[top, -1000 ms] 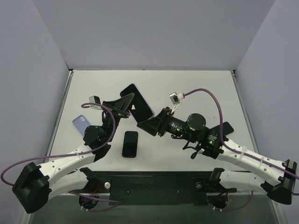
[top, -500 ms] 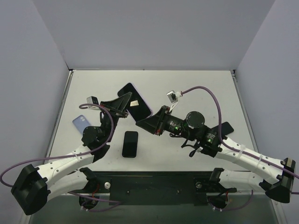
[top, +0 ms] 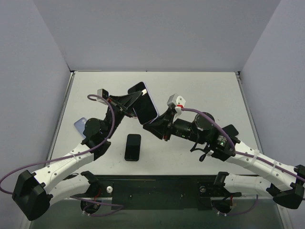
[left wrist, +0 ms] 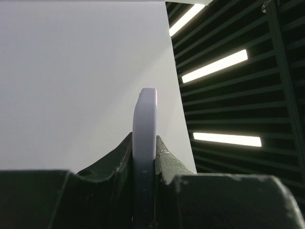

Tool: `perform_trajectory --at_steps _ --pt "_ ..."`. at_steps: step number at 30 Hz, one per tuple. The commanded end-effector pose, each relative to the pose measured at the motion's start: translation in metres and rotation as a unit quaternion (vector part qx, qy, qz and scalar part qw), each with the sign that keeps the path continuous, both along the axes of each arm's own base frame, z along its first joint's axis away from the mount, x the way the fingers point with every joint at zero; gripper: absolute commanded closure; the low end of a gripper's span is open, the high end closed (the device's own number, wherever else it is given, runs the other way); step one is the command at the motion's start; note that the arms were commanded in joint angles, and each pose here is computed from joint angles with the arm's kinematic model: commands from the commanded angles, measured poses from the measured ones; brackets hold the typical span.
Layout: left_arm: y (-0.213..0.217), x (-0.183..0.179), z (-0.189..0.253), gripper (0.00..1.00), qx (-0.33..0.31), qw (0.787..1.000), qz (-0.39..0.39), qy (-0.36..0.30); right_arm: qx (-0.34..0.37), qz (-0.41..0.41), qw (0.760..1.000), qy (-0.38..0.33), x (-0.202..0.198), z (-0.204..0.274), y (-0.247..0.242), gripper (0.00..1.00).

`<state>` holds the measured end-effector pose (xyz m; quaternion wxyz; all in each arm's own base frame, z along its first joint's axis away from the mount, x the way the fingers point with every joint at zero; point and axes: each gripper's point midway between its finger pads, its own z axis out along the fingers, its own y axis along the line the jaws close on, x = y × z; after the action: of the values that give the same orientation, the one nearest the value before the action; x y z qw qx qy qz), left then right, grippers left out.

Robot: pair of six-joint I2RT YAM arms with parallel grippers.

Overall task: Take the phone out of the phone case
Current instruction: Remove the phone case from the phone.

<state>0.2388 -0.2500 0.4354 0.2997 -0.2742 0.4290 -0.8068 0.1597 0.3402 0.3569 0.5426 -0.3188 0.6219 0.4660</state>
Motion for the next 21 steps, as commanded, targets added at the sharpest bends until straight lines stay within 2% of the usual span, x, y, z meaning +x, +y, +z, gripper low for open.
perform_trajectory --at_steps 1,7,10,12,13,14,15,17,19,21 --pt "0.016 -0.094 0.085 1.0 -0.09 0.977 -0.161 -0.11 -0.209 -0.159 0.963 -0.062 0.082 -0.077 -0.057 1.0" --pt "0.02 -0.089 0.071 1.0 -0.095 0.979 -0.149 -0.099 -0.177 -0.173 0.967 -0.053 0.093 -0.058 -0.058 1.0" --pt "0.019 -0.085 0.071 1.0 -0.102 0.979 -0.142 -0.108 -0.144 -0.186 0.972 -0.001 0.088 -0.058 -0.06 1.0" --pt "0.021 -0.081 0.069 1.0 -0.106 0.98 -0.123 -0.118 -0.113 -0.196 0.972 0.068 0.081 -0.057 -0.064 0.84" --pt "0.022 -0.076 0.067 1.0 -0.089 0.983 -0.097 -0.129 -0.116 -0.197 0.968 0.1 0.073 -0.065 -0.07 0.66" --pt "0.02 -0.067 0.06 1.0 -0.068 0.988 -0.079 -0.112 -0.095 -0.199 0.962 0.158 0.064 -0.071 -0.071 0.6" --pt "0.025 -0.064 0.06 1.0 -0.039 0.99 -0.044 -0.13 -0.08 -0.159 0.967 0.181 0.047 -0.067 -0.066 0.53" --pt "0.024 -0.05 0.049 1.0 0.021 0.992 -0.005 -0.123 -0.042 -0.098 0.963 0.248 0.015 -0.064 -0.056 0.41" --pt "0.023 -0.039 0.04 1.0 0.059 0.991 0.008 -0.116 -0.023 -0.06 0.963 0.263 -0.003 -0.056 -0.059 0.34" --pt "0.024 -0.038 0.04 1.0 0.057 0.991 0.003 -0.125 -0.006 -0.027 0.967 0.252 -0.016 -0.038 -0.063 0.28"
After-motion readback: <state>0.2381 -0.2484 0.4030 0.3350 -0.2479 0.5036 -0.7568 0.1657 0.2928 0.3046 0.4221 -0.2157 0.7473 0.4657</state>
